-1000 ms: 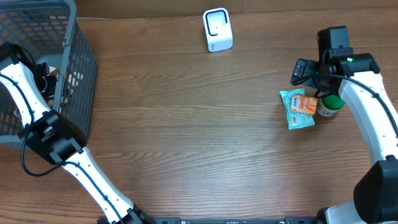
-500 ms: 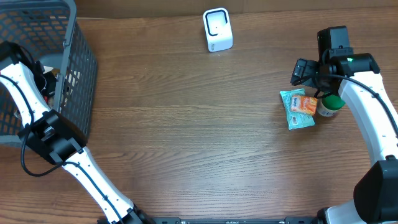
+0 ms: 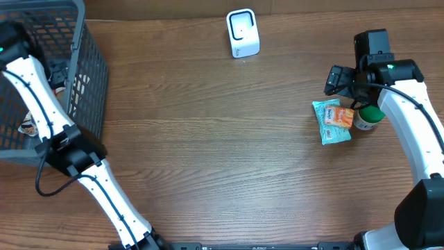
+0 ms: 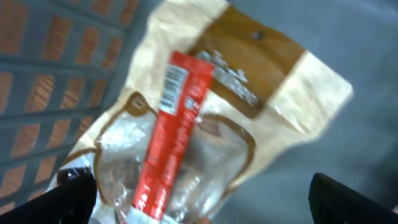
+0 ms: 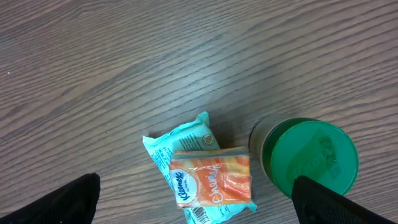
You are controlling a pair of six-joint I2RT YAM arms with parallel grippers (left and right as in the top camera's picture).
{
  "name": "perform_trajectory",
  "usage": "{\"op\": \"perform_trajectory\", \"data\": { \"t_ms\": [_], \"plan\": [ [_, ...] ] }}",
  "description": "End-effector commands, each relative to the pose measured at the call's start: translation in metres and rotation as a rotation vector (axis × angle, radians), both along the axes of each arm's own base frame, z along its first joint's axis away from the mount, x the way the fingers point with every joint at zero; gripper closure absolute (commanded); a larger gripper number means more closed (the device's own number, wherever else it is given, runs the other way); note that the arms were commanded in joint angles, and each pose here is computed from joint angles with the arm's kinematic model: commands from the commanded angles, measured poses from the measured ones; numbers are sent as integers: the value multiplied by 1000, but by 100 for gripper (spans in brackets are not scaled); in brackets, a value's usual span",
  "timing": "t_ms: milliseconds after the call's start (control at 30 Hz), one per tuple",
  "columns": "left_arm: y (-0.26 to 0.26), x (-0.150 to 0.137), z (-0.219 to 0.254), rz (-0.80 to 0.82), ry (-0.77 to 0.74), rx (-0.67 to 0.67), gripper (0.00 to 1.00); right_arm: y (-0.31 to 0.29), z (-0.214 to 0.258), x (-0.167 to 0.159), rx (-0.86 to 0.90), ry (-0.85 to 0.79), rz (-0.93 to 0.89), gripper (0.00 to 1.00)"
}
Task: Scan the item barcode
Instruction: 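Grasp the brown bag with red stick inside the basket, left gripper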
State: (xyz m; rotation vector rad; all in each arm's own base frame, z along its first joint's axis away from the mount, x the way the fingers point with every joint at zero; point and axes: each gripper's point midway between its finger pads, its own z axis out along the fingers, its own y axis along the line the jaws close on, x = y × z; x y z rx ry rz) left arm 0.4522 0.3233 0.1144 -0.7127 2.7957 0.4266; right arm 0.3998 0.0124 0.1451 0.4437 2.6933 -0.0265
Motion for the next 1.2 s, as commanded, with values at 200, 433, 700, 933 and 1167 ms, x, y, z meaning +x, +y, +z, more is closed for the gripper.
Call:
{"op": "perform_trajectory", "data": {
  "t_ms": [200, 433, 700, 933, 1167],
  "plan": [
    [-1, -41, -49, -81, 197, -128, 0, -1, 13, 4, -3, -37, -3, 0],
    [-12, -37, -10, -109, 96, -163, 1, -1, 13, 4, -3, -37, -3, 0],
    [-49, -25, 132, -239, -303, -179, 0, -1, 13, 4, -3, -37, -3, 0],
    [-79, -31, 207, -343, -429, -69, 0, -1, 13, 4, -3, -37, -3, 0],
    [-101, -36, 204, -244, -378, -89, 0, -1, 13, 4, -3, -37, -3, 0]
  ]
}}
